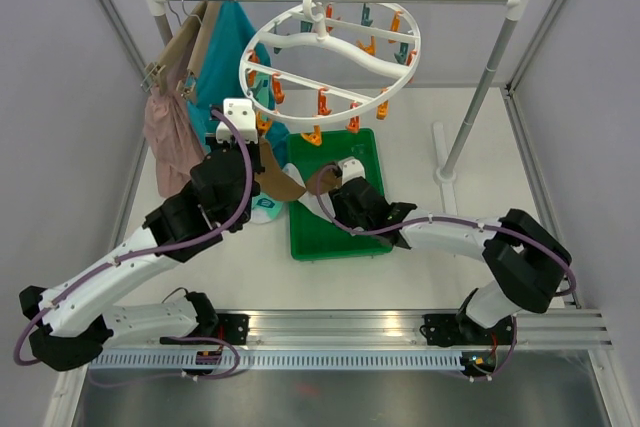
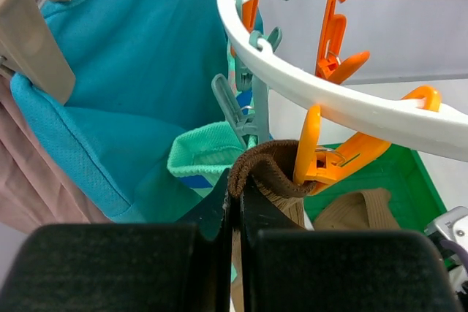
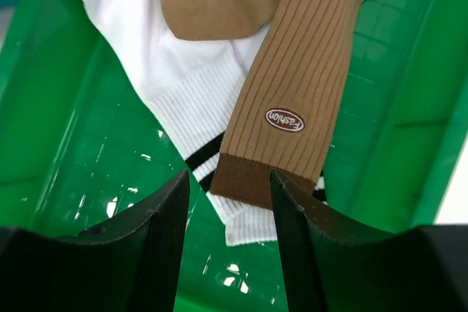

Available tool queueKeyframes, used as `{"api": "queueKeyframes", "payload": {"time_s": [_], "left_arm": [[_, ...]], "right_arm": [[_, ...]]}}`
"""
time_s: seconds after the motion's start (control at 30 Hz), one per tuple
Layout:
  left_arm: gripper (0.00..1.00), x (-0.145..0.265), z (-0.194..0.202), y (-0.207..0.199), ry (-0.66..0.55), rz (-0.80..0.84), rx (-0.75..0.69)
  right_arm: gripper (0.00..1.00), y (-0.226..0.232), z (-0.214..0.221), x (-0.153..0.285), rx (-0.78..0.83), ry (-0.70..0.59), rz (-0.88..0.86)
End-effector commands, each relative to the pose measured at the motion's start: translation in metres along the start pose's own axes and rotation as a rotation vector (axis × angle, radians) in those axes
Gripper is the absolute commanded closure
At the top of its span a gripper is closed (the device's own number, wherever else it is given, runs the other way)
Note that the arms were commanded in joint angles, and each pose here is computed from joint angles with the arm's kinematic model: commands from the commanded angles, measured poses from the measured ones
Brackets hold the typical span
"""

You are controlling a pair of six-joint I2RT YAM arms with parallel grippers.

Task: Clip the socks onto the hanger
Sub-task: Pick up the sock from the bin.

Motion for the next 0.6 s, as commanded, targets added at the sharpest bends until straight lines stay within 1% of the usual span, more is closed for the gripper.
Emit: {"api": "queueKeyframes", "payload": {"time_s": [0.0, 0.1, 0.23, 0.37, 0.5, 0.57], "left_arm": [[0.96, 0.001, -0.004, 0.006, 0.016, 0.004, 0.086], [0.94, 0.0, -0.001, 0.004, 0.04, 0.039, 0.108], [0.93, 0.0, 0.002, 0.004, 0.072, 0.066, 0.127], [0.93, 0.002, 0.002, 0.004, 0.077, 0.108, 0.149], [0.93, 0.004, -0.001, 0.004, 0.075, 0.124, 0.157], [0.93, 0.004, -0.001, 0.003, 0.077, 0.136, 0.16]], "right_arm": [[0.46, 0.006, -0.008, -0.012, -0.035, -0.043, 0.011], [0.46, 0.007, -0.004, -0.021, -0.033, -0.026, 0.027], [0.47, 0.011, 0.0, -0.031, -0.031, -0.008, 0.027], [0.48, 0.011, 0.003, -0.039, -0.026, 0.005, 0.051], [0.52, 0.011, 0.005, -0.042, -0.025, 0.008, 0.067], [0.55, 0.011, 0.006, -0.044, -0.025, 0.014, 0.072]]}}
Point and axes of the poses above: each gripper's point midway between its finger pads, its own x axis back along the fingers, its own y axis along the line the jaws close on, z = x × y, the point moved 10 cm from there along x, back along the fingers, and after that the axes turned 11 degrees about x, right-handed, at the moved point
